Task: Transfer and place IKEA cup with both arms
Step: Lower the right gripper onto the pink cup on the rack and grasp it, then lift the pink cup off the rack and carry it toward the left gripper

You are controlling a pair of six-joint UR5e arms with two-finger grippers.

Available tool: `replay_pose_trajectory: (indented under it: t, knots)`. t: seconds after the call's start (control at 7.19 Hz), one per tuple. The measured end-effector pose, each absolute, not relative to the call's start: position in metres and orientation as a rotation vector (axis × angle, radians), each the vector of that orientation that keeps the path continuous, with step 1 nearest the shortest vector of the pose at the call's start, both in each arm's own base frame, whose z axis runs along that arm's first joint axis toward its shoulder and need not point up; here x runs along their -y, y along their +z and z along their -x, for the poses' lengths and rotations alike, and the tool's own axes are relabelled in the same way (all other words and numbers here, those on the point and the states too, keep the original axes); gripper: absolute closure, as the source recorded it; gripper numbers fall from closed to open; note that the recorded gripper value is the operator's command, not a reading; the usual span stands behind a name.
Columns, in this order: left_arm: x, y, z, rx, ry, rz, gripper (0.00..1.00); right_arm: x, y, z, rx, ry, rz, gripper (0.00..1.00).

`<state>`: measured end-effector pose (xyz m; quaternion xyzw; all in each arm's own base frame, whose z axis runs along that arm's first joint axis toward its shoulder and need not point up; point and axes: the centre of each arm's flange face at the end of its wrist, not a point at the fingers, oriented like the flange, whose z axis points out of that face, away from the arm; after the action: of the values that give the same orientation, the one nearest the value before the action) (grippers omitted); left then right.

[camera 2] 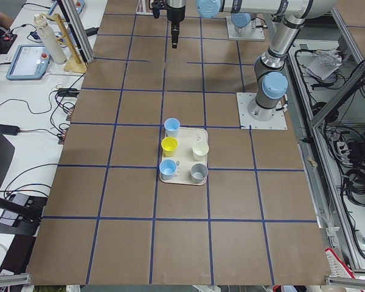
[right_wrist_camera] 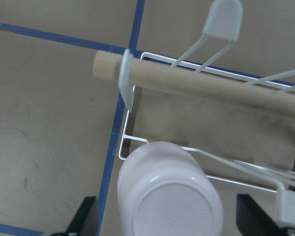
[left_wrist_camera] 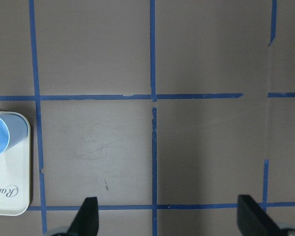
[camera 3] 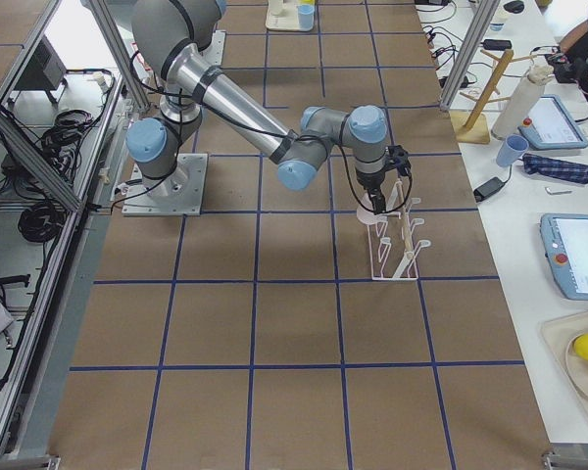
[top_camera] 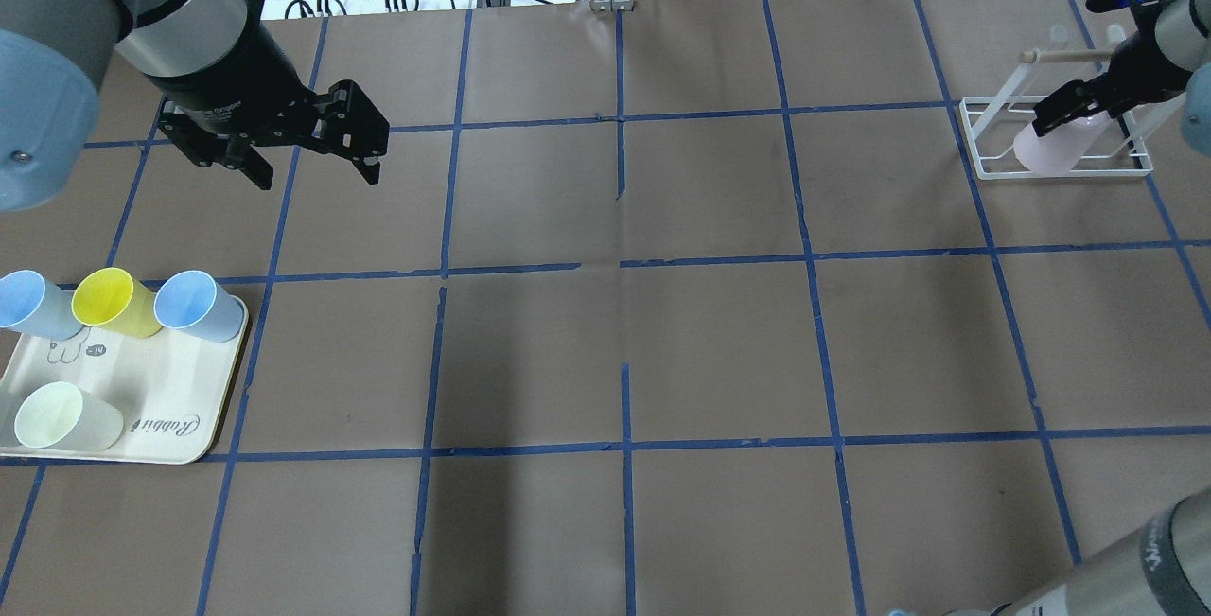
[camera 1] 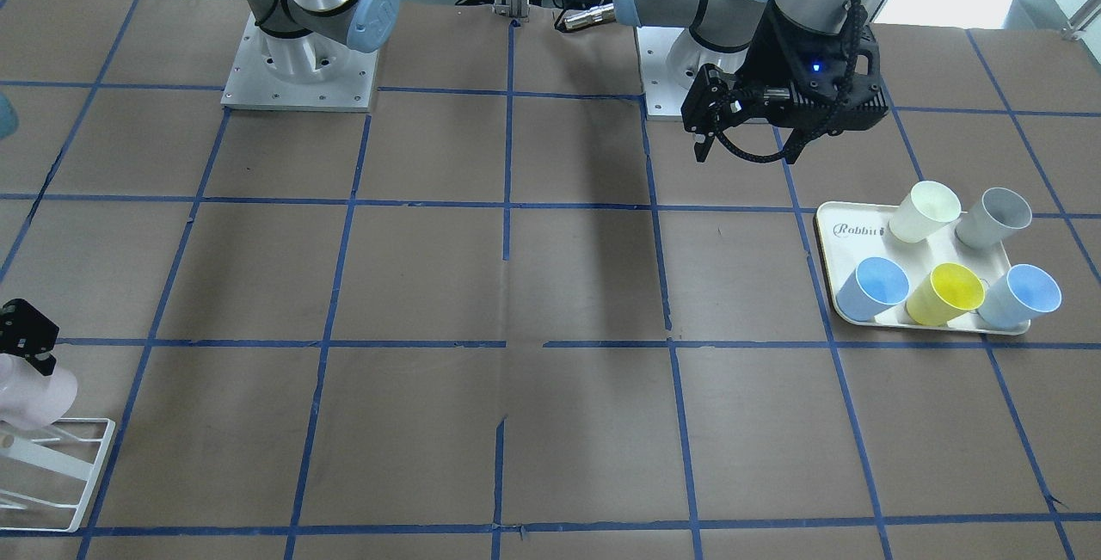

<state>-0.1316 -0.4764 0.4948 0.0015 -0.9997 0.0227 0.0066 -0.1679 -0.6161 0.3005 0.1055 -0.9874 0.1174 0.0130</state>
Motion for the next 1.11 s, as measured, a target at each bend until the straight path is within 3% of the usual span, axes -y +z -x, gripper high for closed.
replay_pose_trajectory:
  t: [0.14,0.28,0.7,0.83,1.11]
  knots:
    - [0.4767,0.4944,0.1317,3.127,0.070,-0.005,0.00,0.6167,0.2995,0.1677,3.076,0.367,-0.328,0.06]
    - [0.4768,0.4945,0.1317,3.127,0.071,-0.004,0.00,0.6166,0.2993,0.1676,3.076,0.366,-0.327,0.23]
    - [0.4768,0.4945,0.1316,3.127,0.071,-0.005,0.00,0.6158,0.3030,0.1665,3.074,0.368,-0.327,0.89]
    - [0.4764,0.4949,0.1316,3.128,0.072,-0.003,0.00,0.6155,0.3048,0.1667,3.072,0.370,-0.326,0.99]
    - [0.4762,0.4953,0.1316,3.128,0.073,0.001,0.00,0.6142,0.3083,0.1671,3.065,0.365,-0.324,1.00]
